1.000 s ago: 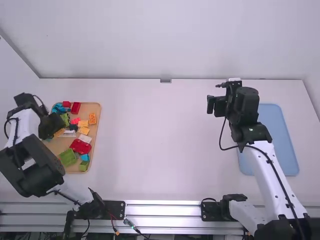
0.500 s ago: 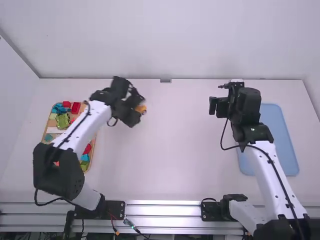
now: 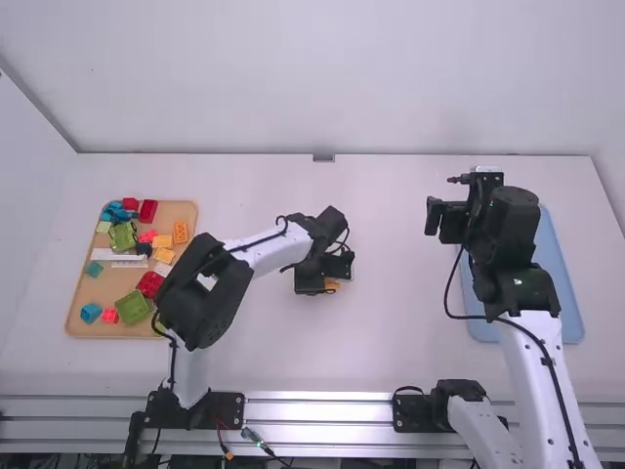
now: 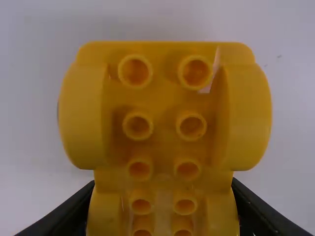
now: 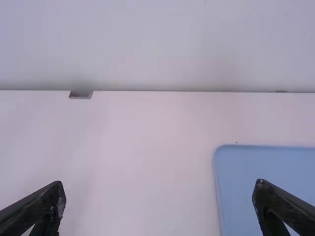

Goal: Assemble lego blocks to make yellow taxi

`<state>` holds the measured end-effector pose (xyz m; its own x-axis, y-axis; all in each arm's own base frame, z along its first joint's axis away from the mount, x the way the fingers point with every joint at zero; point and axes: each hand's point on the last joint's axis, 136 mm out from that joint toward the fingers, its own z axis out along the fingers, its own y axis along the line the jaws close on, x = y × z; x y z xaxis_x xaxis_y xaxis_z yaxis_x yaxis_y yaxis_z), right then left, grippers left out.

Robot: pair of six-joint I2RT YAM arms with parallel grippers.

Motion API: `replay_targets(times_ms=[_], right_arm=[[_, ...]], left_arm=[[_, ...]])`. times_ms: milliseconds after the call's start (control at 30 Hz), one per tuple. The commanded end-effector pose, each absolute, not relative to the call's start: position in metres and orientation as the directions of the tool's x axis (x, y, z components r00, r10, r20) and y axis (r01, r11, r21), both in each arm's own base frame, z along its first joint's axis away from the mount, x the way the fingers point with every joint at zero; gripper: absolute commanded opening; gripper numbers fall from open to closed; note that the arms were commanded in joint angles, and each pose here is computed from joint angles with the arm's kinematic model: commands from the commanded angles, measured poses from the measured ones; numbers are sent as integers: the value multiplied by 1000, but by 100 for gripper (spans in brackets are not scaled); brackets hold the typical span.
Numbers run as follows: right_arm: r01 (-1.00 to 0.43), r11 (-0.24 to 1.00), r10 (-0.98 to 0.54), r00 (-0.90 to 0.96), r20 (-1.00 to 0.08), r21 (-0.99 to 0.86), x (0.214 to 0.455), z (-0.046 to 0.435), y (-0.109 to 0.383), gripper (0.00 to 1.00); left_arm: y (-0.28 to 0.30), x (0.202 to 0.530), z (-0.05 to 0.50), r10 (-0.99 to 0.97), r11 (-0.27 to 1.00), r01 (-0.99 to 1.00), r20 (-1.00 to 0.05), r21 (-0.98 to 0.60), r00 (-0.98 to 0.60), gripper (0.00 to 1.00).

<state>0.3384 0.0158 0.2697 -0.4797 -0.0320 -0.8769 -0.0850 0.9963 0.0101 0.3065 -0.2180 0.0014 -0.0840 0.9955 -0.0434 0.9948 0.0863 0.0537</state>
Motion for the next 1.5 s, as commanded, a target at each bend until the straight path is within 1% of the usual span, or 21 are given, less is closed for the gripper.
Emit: replay_targets(times_ms=[0, 67, 100, 167, 267, 433, 500, 533, 600, 700, 733, 867, 1000, 1033, 1067, 1167, 1267, 1300, 1367, 1433, 1467], right_arm=[[-99, 995, -37, -434, -900, 7, 337, 292, 20, 99], [-106, 994, -39, -431, -901, 8, 337, 293, 23, 99], [-112, 994, -42, -429, -902, 7, 337, 294, 25, 99], [-119, 993, -45, -430, -902, 7, 338, 293, 27, 99], [-128, 992, -49, -434, -900, 8, 340, 291, 30, 99], [-121, 993, -46, -439, -897, 9, 346, 287, 28, 99], [-120, 993, -46, -443, -895, 8, 347, 286, 28, 99], [-119, 993, -46, -445, -894, 8, 347, 285, 27, 99], [-120, 993, -46, -448, -893, 9, 348, 284, 28, 99], [-122, 992, -47, -445, -894, 8, 348, 285, 29, 99], [-122, 992, -47, -444, -895, 8, 348, 285, 29, 99], [-121, 993, -46, -440, -897, 8, 349, 286, 28, 99], [-129, 992, -49, -431, -901, 7, 349, 288, 31, 99], [-133, 991, -51, -427, -903, 7, 350, 289, 33, 99], [-135, 991, -52, -426, -903, 6, 350, 289, 33, 99], [-137, 991, -53, -426, -903, 6, 350, 289, 34, 99], [-129, 992, -49, -427, -903, 8, 350, 289, 31, 99], [-128, 992, -48, -427, -903, 8, 350, 289, 31, 99], [-126, 992, -48, -426, -903, 7, 350, 289, 30, 99], [-127, 992, -48, -426, -903, 7, 350, 289, 30, 99], [-129, 992, -49, -426, -903, 7, 350, 289, 31, 99]], left_arm=[[-212, 312, 1, 999, 42, 996, -10, 74, -41, 43], [-211, 313, 1, 999, 48, 996, -17, 69, -47, 51], [-215, 311, 0, 999, 38, 998, -35, 59, -36, 57], [-219, 307, 0, 998, 16, 999, -53, 43, -14, 59], [-224, 300, 0, 996, -3, 1000, -86, 6, 4, 57], [-221, 297, -5, 997, -1, 1000, -79, 6, 2, 59], [-220, 295, -6, 997, -1, 1000, -72, -2, 1, 67], [-219, 295, -6, 997, 2, 1000, -72, -3, -2, 69], [-220, 295, -7, 997, -1, 1000, -75, -2, 1, 79], [-220, 296, -7, 997, -1, 1000, -73, 3, 1, 89], [-220, 296, -6, 997, -1, 1000, -74, 3, 1, 99], [-217, 303, 0, 998, 29, 1000, -64, 13, -28, 99], [-206, 329, 23, 982, 185, 979, -47, 90, -182, 99], [-198, 345, 37, 964, 262, 956, -69, 130, -255, 99], [-196, 348, 40, 959, 280, 950, -77, 137, -272, 99], [-175, 374, 69, 895, 443, 882, -144, 160, -423, 99], [-133, 402, 103, 728, 683, 712, -228, 161, -646, 99], [-129, 405, 106, 706, 706, 690, -237, 160, -667, 99], [-94, 420, 123, 523, 852, 507, -282, 132, -804, 99], [-73, 425, 129, 415, 910, 401, -295, 110, -861, 99], [-46, 430, 136, 258, 966, 244, -306, 85, -916, 99]])
